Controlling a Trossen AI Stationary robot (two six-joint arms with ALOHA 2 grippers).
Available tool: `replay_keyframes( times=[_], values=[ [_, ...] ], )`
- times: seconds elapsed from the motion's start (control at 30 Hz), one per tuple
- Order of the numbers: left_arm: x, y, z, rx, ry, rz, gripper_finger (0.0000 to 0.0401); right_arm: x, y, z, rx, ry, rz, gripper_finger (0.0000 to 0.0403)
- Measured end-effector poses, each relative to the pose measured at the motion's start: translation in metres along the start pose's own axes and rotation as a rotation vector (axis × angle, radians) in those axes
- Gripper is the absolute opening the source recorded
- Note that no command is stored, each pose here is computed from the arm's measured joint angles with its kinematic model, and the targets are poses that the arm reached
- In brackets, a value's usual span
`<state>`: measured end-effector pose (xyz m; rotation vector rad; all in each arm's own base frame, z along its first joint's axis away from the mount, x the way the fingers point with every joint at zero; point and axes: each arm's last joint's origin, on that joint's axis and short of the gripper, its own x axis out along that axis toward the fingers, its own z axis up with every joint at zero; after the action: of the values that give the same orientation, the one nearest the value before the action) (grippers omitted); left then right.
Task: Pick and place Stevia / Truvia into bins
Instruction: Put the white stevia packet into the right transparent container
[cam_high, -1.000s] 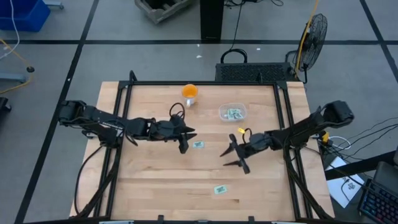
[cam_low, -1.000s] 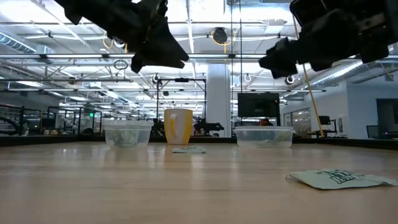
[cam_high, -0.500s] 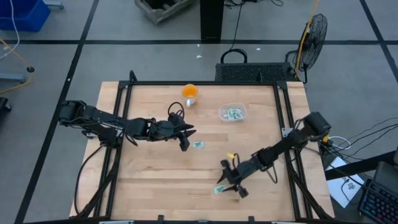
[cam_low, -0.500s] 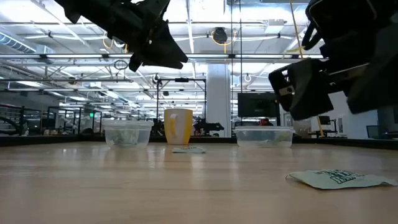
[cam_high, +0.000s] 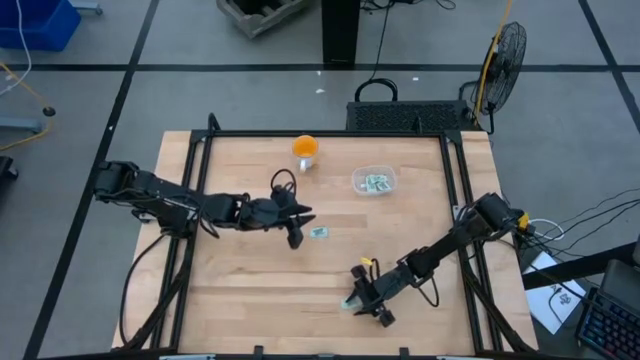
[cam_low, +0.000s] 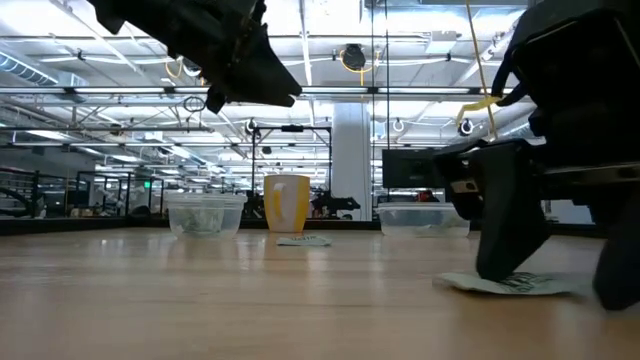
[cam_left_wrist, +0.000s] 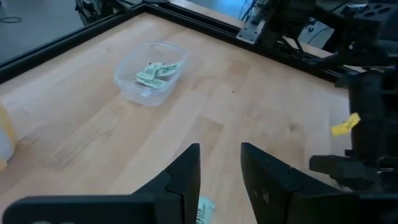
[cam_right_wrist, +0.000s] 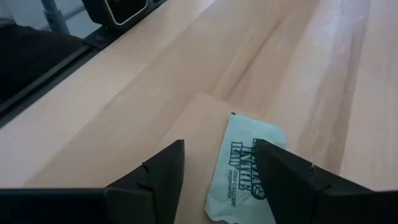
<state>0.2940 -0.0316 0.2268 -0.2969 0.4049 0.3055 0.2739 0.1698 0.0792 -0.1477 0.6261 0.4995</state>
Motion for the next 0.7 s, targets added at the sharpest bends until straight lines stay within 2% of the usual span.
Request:
replay_keyframes(
  times=[0.27,0.47,0.6,0.7],
  values=[
    [-0.001,-0.001,-0.001,0.026,0.005,-0.004,0.012,0.001,-0.008,-0.001,-0.074,0.005,-0.033,0.0195],
    [-0.001,-0.001,-0.001,0.027,0.006,-0.003,0.012,-0.001,-0.01,0.006,-0.15,-0.071,-0.06,0.0181],
    [-0.001,-0.001,-0.002,0.033,0.012,-0.001,0.012,-0.003,-0.013,0.009,-0.133,-0.07,-0.129,0.0181],
    [-0.001,0.0,-0.003,0.037,0.024,0.005,0.012,-0.003,-0.015,0.005,-0.067,-0.04,-0.132,0.0188]
  ],
)
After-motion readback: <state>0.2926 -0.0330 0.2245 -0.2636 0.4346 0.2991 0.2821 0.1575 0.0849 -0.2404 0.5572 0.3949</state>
